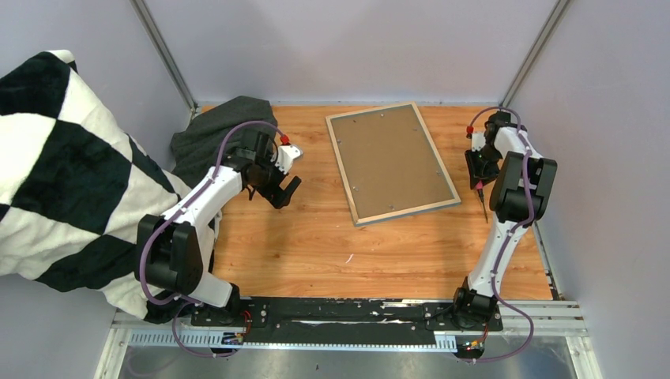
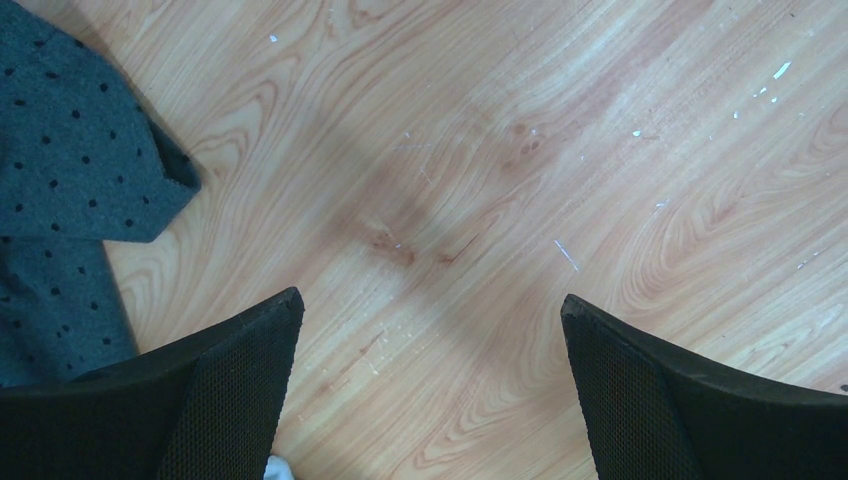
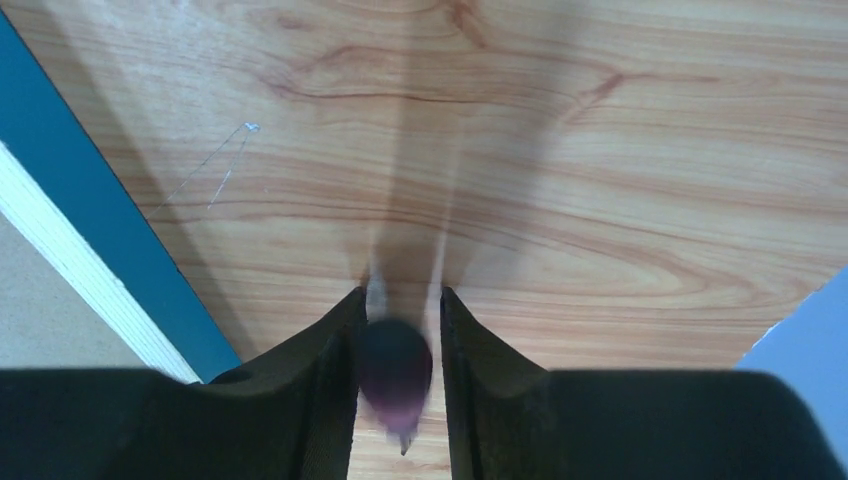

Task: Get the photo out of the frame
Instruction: Place the screwdriver at the center of the board, then turn over the photo frame at the center of the board.

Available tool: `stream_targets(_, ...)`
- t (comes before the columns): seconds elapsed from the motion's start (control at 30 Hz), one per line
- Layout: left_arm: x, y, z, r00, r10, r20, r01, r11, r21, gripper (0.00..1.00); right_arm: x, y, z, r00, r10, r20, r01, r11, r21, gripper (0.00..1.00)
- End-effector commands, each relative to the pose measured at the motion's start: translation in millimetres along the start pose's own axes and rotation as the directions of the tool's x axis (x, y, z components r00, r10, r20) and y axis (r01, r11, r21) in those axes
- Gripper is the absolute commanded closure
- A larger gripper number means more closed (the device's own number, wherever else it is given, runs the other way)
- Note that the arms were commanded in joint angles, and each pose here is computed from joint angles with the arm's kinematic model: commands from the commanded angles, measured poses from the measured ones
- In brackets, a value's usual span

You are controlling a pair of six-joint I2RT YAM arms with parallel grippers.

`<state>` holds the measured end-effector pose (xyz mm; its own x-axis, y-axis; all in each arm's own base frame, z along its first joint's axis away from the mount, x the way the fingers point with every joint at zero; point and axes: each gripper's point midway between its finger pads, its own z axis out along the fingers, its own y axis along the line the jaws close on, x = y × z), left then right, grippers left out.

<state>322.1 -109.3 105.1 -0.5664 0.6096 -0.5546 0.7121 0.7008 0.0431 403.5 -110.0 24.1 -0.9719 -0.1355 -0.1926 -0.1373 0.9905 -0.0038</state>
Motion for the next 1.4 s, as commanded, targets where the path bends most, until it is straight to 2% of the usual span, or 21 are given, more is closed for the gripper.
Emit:
stream_targets(0.0, -1.3, -2.1, -5.0, 1.000, 0.006, 0.017, -0.006, 1.000, 0.010, 0.00, 6.6, -8.9, 15.4, 0.999, 0.051, 0.004, -0.052, 0.998, 0.036, 0.60)
stream_targets(0.1, 0.4, -2.5, -2.6, 1.000, 0.006, 0.009, -0.006, 1.000, 0.013, 0.00, 8.9, -7.3, 14.3, 0.999, 0.051, 0.015, -0.051, 0.998, 0.036, 0.54)
stream_targets(0.43, 1.7, -2.4, 0.1, 1.000, 0.000, 0.006, 0.000, 1.000, 0.016, 0.00, 2.3, -6.5, -4.8, 0.996, 0.049, 0.070, -0.053, 0.997, 0.047, 0.44)
stream_targets(0.57, 1.6, -3.4, 0.2, 1.000, -0.003, 0.008, 0.003, 1.000, 0.020, 0.00, -3.1, -9.5, -22.4, 0.993, 0.045, 0.109, -0.053, 0.996, 0.071, 0.36)
stream_targets(0.6, 1.0, -3.1, 0.0, 1.000, -0.002, 0.011, 0.002, 1.000, 0.019, 0.00, -5.5, -10.2, -28.4, 0.991, 0.045, 0.124, -0.055, 0.996, 0.077, 0.27)
stream_targets(0.67, 0.3, -3.1, -0.1, 1.000, -0.005, 0.013, 0.004, 1.000, 0.019, 0.00, -9.9, -9.5, -40.0, 0.988, 0.041, 0.152, -0.054, 0.995, 0.084, 0.21)
stream_targets(0.87, 0.8, -2.9, 1.4, 1.000, -0.006, 0.011, 0.006, 1.000, 0.020, 0.00, -22.2, 7.7, -79.2, 0.975, -0.005, 0.224, -0.017, 0.995, 0.097, 0.14)
stream_targets(1.13, -0.1, 2.2, 0.4, 1.000, -0.008, 0.011, 0.008, 1.000, -0.009, 0.00, -43.4, 68.5, -127.3, 0.936, -0.112, 0.333, 0.081, 0.991, 0.104, 0.11)
stream_targets(1.37, -5.0, 24.6, -10.8, 0.999, -0.001, 0.047, 0.008, 0.989, -0.149, 0.00, -66.9, 197.7, -138.0, 0.865, -0.223, 0.449, 0.255, 0.967, -0.012, 0.13)
